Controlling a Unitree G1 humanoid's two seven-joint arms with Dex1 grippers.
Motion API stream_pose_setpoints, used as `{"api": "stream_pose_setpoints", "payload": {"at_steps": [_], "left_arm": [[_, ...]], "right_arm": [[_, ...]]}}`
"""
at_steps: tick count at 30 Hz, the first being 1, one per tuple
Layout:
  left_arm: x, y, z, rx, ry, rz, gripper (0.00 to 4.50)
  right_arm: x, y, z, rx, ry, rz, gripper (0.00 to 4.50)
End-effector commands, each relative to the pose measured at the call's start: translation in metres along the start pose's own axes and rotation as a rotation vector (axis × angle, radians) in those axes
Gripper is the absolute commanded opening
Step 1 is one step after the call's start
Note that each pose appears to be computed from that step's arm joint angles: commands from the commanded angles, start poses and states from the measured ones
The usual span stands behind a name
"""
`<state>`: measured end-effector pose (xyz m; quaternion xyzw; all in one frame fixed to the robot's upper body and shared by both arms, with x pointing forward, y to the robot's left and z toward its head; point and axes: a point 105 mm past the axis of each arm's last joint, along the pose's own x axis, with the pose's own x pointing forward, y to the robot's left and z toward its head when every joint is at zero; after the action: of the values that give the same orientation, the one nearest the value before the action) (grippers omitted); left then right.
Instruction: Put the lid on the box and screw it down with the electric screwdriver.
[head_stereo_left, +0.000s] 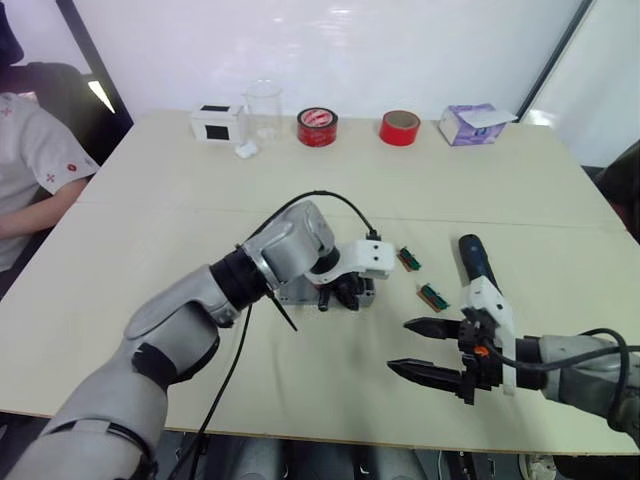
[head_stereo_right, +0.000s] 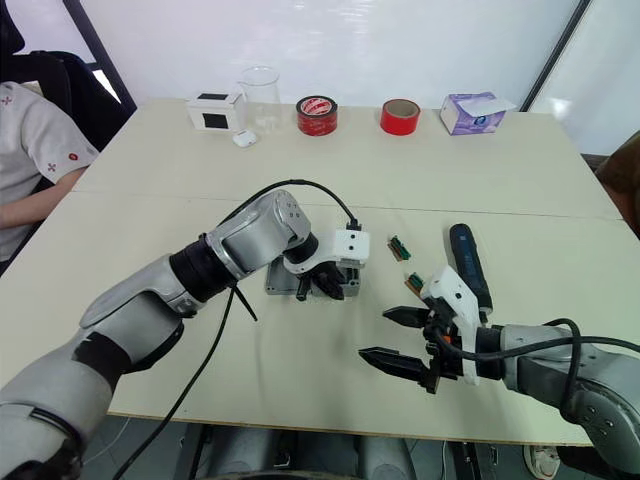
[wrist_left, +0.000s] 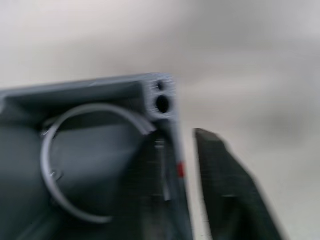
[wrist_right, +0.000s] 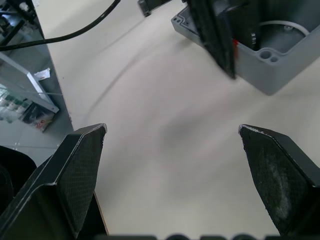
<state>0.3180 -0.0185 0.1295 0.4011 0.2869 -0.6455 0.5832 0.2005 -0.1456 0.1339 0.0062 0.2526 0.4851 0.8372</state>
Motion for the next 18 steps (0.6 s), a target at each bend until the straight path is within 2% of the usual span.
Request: {"api": "stream_pose_setpoints", "payload": {"at_steps": [1, 4, 7, 10, 13, 18], "left_arm": [[0.005, -0.003, 0.000, 0.030, 0.007, -0.014, 0.03], [0.004, -0.001, 0.003, 0.077, -0.001, -0.012, 0.03], [-0.005, -0.007, 0.017, 0.293, -0.079, -0.060, 0.03], [-0.014, -0.016, 0.018, 0.467, -0.107, -0.147, 0.03], [-0.020, -0.024, 0.007, 0.570, -0.085, -0.242, 0.03], [-0.020, -0.022, -0.006, 0.654, -0.027, -0.272, 0.03]], "right_arm": [[-0.004, 0.002, 0.006, -0.031, -0.025, -0.004, 4.50], [-0.005, 0.003, 0.005, -0.024, -0.020, -0.003, 4.50], [-0.008, 0.005, 0.000, -0.007, -0.005, 0.002, 4.50], [-0.009, 0.007, -0.004, 0.004, 0.006, 0.003, 4.50], [-0.009, 0.007, -0.005, 0.007, 0.006, 0.001, 4.50], [-0.007, 0.010, -0.007, 0.014, 0.003, 0.002, 4.50]]}}
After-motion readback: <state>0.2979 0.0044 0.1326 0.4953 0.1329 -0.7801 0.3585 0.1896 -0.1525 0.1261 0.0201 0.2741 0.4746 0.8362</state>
